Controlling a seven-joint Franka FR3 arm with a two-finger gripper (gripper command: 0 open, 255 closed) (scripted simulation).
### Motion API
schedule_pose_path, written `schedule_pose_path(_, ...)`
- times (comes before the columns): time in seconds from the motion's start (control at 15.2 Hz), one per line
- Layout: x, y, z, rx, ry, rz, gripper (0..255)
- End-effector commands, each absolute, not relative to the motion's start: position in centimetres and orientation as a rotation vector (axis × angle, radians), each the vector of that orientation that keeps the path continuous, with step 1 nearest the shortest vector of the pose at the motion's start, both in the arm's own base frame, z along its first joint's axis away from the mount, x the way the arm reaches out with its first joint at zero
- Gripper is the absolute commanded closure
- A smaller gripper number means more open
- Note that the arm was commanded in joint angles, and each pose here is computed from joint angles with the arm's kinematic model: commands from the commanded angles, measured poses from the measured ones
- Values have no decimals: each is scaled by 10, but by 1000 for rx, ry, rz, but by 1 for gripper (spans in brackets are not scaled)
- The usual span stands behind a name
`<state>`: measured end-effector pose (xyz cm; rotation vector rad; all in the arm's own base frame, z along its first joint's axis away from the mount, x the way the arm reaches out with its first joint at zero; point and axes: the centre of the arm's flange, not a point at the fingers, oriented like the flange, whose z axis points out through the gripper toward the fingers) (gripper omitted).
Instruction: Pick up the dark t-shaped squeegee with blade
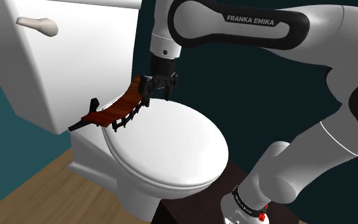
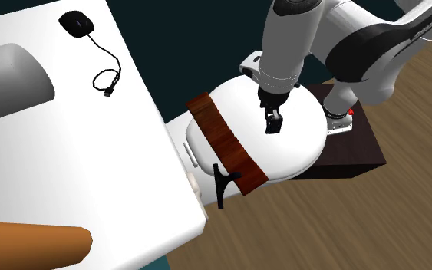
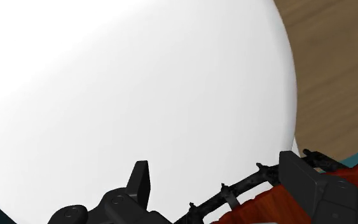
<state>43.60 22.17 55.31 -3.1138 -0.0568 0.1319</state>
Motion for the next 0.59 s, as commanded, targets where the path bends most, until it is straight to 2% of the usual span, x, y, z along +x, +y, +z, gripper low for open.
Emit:
schedule_pose_path(0.0,446,247,553,-3120,-65,108,0)
schedule_pose_path(0.53,493,340,562,-3147,-101,14,0)
